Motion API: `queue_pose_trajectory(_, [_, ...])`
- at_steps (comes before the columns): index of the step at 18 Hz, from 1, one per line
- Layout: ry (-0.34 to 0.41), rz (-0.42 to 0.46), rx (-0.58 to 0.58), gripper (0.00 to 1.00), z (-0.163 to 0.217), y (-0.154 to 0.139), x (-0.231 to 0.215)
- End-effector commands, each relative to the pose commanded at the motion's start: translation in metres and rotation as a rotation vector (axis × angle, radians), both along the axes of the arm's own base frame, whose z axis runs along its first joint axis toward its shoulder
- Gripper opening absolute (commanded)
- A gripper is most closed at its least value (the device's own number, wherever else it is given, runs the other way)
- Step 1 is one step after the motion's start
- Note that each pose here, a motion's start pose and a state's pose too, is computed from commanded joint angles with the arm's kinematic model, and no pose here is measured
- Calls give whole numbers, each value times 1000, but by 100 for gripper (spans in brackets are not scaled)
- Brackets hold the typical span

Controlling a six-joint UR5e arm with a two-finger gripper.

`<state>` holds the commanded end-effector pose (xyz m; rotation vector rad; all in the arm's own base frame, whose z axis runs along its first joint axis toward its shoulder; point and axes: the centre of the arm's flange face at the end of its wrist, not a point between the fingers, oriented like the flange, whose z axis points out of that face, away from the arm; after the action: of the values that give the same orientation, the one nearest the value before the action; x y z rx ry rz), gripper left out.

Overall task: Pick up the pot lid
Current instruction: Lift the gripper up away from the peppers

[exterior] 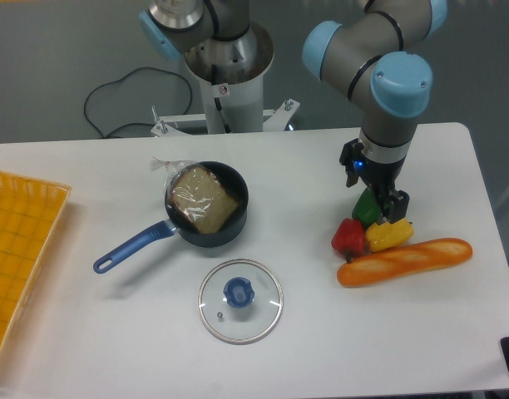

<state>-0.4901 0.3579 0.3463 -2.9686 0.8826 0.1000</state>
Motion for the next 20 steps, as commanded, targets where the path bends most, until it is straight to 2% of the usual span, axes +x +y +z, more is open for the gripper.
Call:
queue_pose_trajectory(5, [-4,-1,9,100,1,2,2])
queue_pose_trajectory(8, [-38,1,44,100,-7,7,9])
queue_pose_trajectory(14, [-85,13,28,100,-31,3,19])
queue_pose_trajectory(18, [-109,128,18,100,-37,10,30])
queue_pose_trajectory(20, [-117,279,12,100,-38,20,35])
